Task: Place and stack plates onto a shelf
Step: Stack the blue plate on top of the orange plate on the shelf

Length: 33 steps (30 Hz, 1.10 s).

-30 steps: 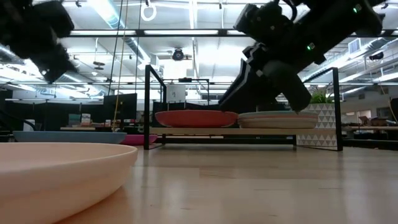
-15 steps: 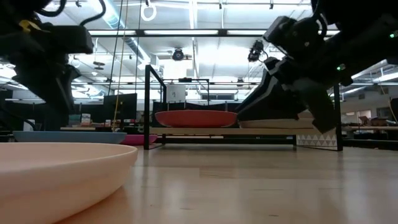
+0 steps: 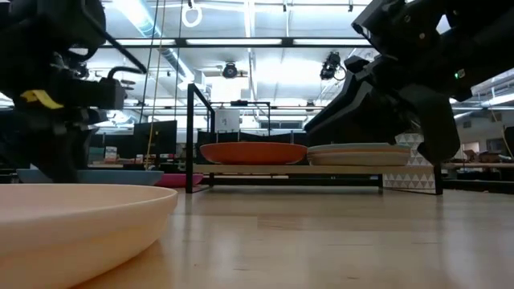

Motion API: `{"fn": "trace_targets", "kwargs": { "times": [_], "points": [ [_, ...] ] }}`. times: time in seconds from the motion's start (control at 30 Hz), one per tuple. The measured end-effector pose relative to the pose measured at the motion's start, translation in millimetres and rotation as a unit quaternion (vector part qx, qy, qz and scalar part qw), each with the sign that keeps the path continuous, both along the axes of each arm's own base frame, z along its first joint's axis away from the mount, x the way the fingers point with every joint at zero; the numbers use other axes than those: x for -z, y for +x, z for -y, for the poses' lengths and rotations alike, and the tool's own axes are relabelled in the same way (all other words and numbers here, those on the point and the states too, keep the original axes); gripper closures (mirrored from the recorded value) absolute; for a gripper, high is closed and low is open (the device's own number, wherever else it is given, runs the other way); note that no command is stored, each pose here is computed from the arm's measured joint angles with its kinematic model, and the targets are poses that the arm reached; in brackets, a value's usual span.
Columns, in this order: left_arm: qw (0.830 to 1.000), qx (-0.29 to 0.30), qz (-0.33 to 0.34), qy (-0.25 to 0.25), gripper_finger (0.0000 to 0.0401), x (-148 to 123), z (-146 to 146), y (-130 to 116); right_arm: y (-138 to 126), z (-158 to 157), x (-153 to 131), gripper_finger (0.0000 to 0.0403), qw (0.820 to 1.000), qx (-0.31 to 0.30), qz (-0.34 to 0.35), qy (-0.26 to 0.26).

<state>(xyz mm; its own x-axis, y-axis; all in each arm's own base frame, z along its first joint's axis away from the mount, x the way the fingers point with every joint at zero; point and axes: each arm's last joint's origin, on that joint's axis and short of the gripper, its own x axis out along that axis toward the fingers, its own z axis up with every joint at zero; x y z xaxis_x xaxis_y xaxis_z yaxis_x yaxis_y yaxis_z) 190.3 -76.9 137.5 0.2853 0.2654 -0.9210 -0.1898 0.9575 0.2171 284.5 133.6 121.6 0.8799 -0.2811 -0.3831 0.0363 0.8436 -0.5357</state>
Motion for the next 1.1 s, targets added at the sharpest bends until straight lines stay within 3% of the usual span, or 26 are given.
{"fn": "trace_targets", "kwargs": {
  "times": [0.2,0.33,0.43,0.57,0.67,0.83,0.93,1.03,1.1],
  "points": [
    [0.999,0.002,-0.037,-0.022,0.0382,-6,2,1,-1,-1,0,0.0310,1.000,-0.001,0.001,-0.001],
    [0.993,-0.003,-0.090,-0.073,0.0386,-37,11,9,-1,-1,0,0.0310,1.000,-0.001,0.001,0.000],
    [0.987,0.026,-0.089,-0.132,0.0386,-70,20,22,-1,-1,0,0.0310,1.000,0.001,0.001,0.002],
    [0.977,0.082,-0.031,-0.195,0.0386,-113,32,41,-1,-3,0,0.0310,1.000,0.002,0.003,0.005],
    [0.970,0.132,0.026,-0.204,0.0386,-137,38,53,-4,-6,0,0.0310,1.000,0.011,0.007,0.002],
    [0.947,0.232,0.130,-0.178,0.0386,-153,44,70,-13,-19,-1,0.0310,1.000,0.022,0.020,-0.011],
    [0.943,0.260,0.185,-0.091,0.0386,-155,43,84,-17,-26,-1,0.0310,0.999,0.021,0.026,-0.009],
    [0.947,0.241,0.215,0.001,0.0385,-152,33,99,-21,-32,-1,0.0310,0.999,0.020,0.032,0.001],
    [0.945,0.235,0.226,0.031,0.0385,-147,27,112,-22,-34,-1,0.0310,0.999,0.019,0.036,0.011]
  ]
}}
